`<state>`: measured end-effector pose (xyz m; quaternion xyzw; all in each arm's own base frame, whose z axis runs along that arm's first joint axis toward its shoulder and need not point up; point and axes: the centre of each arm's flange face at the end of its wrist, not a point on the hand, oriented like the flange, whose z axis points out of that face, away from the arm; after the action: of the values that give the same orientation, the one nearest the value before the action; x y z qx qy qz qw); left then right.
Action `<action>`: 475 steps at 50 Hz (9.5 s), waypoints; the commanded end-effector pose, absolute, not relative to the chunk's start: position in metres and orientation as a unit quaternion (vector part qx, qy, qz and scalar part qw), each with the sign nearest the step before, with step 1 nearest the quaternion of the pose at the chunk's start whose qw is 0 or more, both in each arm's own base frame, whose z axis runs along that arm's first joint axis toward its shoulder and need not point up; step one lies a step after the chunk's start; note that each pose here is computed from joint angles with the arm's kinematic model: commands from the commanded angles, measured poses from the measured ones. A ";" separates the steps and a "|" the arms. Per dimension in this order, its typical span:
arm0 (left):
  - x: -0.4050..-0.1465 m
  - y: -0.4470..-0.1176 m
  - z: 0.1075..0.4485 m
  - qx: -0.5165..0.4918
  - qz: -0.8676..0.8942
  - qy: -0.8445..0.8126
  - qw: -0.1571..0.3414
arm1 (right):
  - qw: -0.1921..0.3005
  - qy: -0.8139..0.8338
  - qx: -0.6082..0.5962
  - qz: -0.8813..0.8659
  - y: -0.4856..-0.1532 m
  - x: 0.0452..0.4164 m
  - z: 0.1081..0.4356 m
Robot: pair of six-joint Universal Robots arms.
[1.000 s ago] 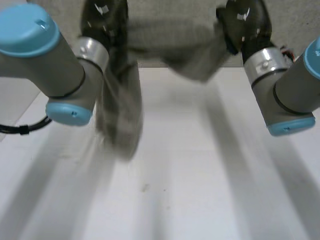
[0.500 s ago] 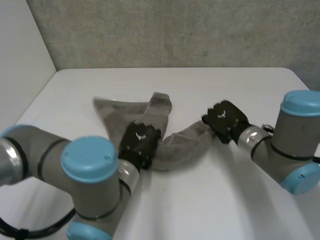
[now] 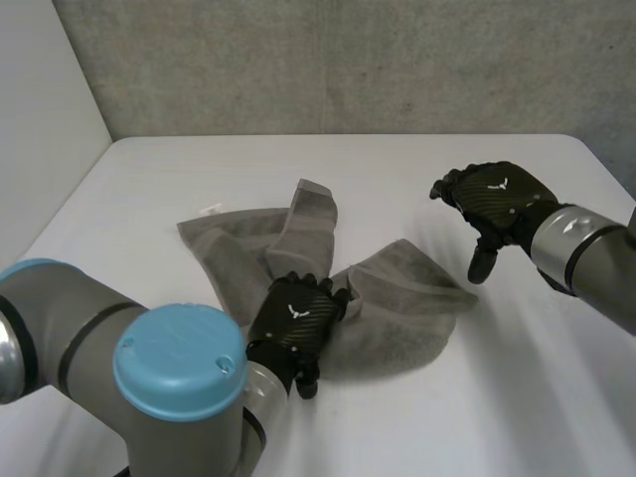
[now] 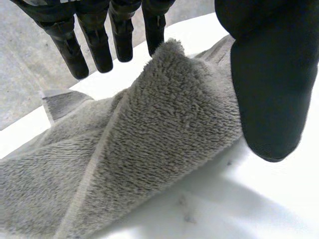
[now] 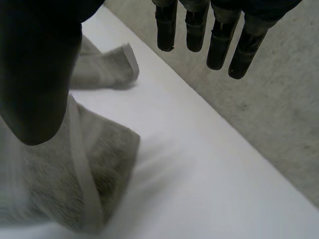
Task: Fold the towel.
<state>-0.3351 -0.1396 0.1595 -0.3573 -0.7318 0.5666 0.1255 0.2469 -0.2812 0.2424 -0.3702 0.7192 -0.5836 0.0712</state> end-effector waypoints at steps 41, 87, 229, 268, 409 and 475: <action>-0.231 -0.259 0.171 -0.207 0.564 -0.793 0.099 | 0.213 0.673 -0.568 -0.424 -0.262 0.366 0.170; -0.228 -0.253 0.156 -0.207 0.545 -0.807 0.097 | 0.240 0.660 -0.610 -0.367 -0.230 0.354 0.162; -0.252 -0.258 0.323 -0.285 0.653 -0.698 0.070 | -0.006 0.673 -0.437 -0.596 -0.238 0.267 0.331; -0.263 -0.294 0.234 -0.261 0.693 -0.663 0.111 | -0.006 0.606 -0.432 -0.668 -0.288 0.294 0.257; -0.199 -0.336 0.105 -0.263 0.582 -0.769 0.030 | -0.050 0.780 -0.300 -0.547 -0.295 0.164 0.146; -0.192 -0.357 0.150 -0.230 0.536 -0.810 0.063 | -0.051 0.727 -0.392 -0.562 -0.385 0.218 0.188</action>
<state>-0.1821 -0.3256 0.1546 -0.2441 -0.8162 0.5191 0.0693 0.2008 -0.3485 0.1898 -0.4139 0.7446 -0.5215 -0.0484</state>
